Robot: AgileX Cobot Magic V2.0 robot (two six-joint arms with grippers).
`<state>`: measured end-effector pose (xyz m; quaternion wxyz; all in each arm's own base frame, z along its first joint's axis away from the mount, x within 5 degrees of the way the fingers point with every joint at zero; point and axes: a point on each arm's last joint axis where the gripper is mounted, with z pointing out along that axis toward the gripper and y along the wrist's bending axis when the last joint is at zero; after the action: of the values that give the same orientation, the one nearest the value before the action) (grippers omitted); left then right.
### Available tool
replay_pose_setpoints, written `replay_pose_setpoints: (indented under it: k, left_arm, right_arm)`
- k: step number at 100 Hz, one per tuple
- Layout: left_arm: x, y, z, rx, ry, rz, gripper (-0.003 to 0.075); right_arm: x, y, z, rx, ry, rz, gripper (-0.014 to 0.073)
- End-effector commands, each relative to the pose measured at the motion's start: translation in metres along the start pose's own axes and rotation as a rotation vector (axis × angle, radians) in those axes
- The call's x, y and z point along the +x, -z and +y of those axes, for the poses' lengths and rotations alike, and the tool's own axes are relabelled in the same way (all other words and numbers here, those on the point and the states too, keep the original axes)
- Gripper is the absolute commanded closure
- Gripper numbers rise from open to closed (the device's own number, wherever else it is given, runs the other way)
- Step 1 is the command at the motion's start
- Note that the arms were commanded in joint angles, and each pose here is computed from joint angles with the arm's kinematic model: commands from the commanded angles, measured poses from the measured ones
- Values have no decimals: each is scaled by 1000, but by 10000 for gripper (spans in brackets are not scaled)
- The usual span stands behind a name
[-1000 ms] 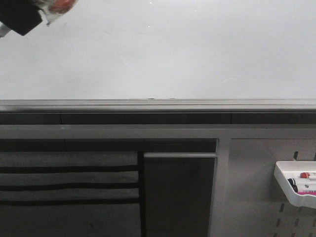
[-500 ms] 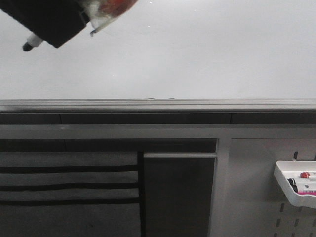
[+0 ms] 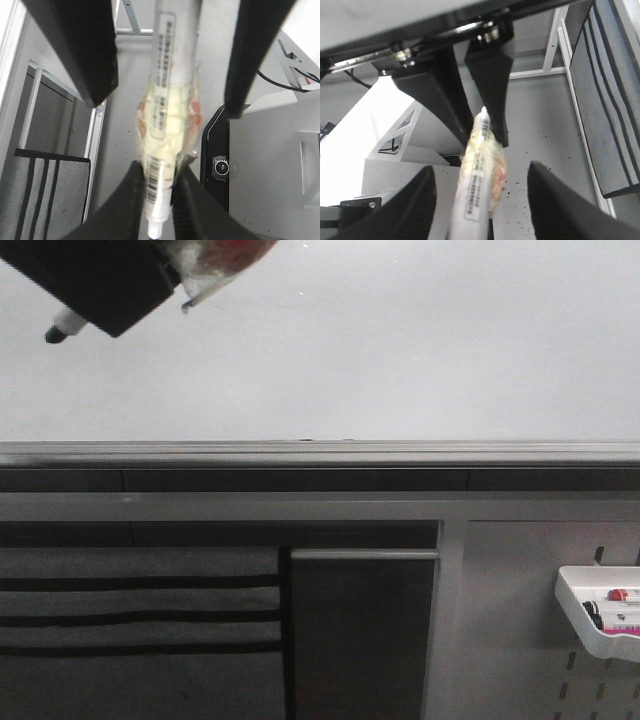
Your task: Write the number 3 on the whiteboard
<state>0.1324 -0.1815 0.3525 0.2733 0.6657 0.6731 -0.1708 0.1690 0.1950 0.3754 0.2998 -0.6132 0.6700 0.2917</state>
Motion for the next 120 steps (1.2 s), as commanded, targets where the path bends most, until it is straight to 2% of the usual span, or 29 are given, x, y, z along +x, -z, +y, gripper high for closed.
replay_pose_setpoints:
  k: [1, 19, 59, 78, 87, 107, 120]
  left_arm:
    - [-12, 14, -2, -36, -11, -89, 738]
    - [-12, 14, -2, -35, -5, -89, 738]
    - [-12, 14, -1, -35, 154, -98, 738]
    - [-12, 14, -1, -33, 176, -98, 738]
    - [-12, 14, -1, -33, 176, -98, 738]
    - [-12, 14, -1, -34, 176, -99, 738]
    - [-12, 14, -1, -35, 176, -100, 738]
  right_arm:
    - [-14, 13, 3, 31, 4, -78, 247]
    - [-13, 13, 3, 30, 3, -75, 247]
    - [-14, 13, 2, 42, 4, -81, 247]
    - [-14, 13, 2, 47, 4, -85, 249]
    - [-14, 13, 2, 48, 3, -85, 298]
    - [-14, 13, 2, 48, 3, -85, 489]
    - [-14, 13, 2, 48, 3, -85, 572]
